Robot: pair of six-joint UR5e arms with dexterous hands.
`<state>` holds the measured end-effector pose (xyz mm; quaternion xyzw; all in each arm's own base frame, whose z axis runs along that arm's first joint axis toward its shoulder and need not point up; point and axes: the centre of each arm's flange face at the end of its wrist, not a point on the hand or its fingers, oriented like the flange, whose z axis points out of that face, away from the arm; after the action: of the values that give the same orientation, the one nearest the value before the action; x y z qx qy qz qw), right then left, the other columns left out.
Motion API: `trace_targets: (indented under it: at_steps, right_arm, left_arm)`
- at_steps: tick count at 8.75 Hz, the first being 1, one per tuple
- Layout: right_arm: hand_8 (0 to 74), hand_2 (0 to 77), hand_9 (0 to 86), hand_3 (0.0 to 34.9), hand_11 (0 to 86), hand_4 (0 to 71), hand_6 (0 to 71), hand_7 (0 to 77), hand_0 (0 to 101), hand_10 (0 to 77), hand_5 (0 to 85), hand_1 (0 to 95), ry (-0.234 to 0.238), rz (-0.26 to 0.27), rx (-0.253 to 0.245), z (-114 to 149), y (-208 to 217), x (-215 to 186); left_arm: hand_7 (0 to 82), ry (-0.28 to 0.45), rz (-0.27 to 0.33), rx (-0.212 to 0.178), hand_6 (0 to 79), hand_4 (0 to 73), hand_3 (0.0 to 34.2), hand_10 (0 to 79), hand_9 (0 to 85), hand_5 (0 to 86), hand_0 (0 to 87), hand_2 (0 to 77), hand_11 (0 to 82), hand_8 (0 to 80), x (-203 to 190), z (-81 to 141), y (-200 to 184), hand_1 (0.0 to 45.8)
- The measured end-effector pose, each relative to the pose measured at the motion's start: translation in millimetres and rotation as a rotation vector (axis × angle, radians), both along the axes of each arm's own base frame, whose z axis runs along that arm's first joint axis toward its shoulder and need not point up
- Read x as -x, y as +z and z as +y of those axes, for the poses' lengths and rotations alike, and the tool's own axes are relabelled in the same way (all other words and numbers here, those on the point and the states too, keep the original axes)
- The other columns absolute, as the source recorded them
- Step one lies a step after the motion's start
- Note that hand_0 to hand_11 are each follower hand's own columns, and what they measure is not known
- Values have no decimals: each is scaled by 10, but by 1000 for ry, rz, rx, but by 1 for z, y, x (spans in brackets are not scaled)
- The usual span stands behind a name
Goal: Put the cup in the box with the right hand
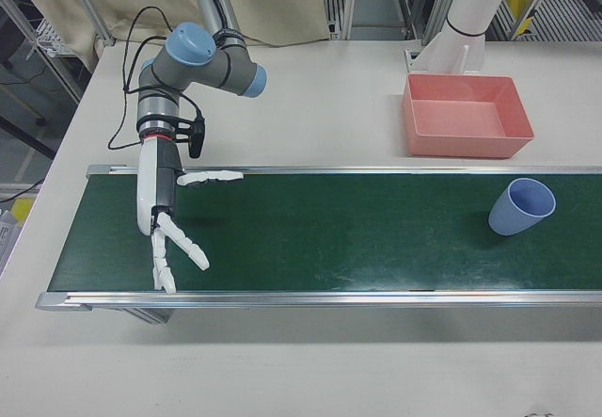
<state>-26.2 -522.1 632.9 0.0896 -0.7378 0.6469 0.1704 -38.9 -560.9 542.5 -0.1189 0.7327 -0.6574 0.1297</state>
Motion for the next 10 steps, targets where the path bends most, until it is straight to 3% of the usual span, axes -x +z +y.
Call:
trace_targets:
  at_steps: [1, 2, 3, 5, 6, 7, 8, 9, 10]
  right_arm:
    - [54, 93, 114, 0, 54, 104, 33, 142, 444, 22, 33, 93, 0, -2, -10, -1, -1, 1]
    - [54, 38, 114, 11, 54, 104, 33, 142, 450, 33, 38, 38, 3, -5, -20, -2, -2, 1]
    - [54, 22, 114, 4, 54, 104, 33, 131, 456, 38, 38, 65, 10, -10, -32, -3, -3, 4]
    - [54, 22, 114, 6, 54, 104, 33, 125, 455, 33, 38, 60, 22, -32, -69, -6, -6, 16]
    - [54, 82, 114, 19, 54, 104, 33, 114, 441, 38, 38, 82, 21, -39, -78, -6, -7, 21]
    - [54, 38, 114, 19, 54, 104, 38, 114, 448, 33, 38, 16, 15, -43, -84, -6, -8, 27]
    - [54, 49, 114, 14, 54, 104, 33, 125, 414, 27, 38, 109, 7, -46, -87, -6, -10, 32]
    - [54, 22, 114, 14, 54, 104, 33, 136, 453, 27, 38, 11, -2, -50, -92, -6, -13, 38]
    - [54, 16, 114, 14, 54, 109, 33, 142, 455, 27, 38, 76, -11, -53, -97, -5, -17, 43]
  left_arm:
    - [5, 0, 0, 0, 0, 11, 0, 0, 0, 0, 0, 16, 0, 0, 0, 0, 0, 5]
    - [5, 0, 1, 0, 0, 11, 0, 0, 0, 0, 0, 16, 0, 0, 0, 0, 0, 5]
    - [5, 0, 1, 0, 0, 11, 0, 0, 0, 0, 0, 16, 0, 0, 0, 0, 0, 5]
    - [5, 0, 0, 0, 0, 11, 0, 0, 0, 0, 0, 16, 0, 0, 0, 0, 0, 5]
    - [5, 0, 0, 0, 0, 11, 0, 0, 0, 0, 0, 16, 0, 0, 0, 0, 0, 5]
    - [5, 0, 0, 0, 5, 11, 0, 0, 0, 0, 0, 16, 0, 0, 0, 0, 0, 5]
    - [5, 0, 0, 1, 5, 11, 0, 0, 0, 0, 0, 16, 0, 0, 0, 0, 0, 5]
    - [5, 0, 0, 1, 5, 11, 0, 0, 0, 0, 0, 16, 0, 0, 0, 0, 0, 5]
    - [5, 0, 0, 1, 5, 11, 0, 0, 0, 0, 0, 16, 0, 0, 0, 0, 0, 5]
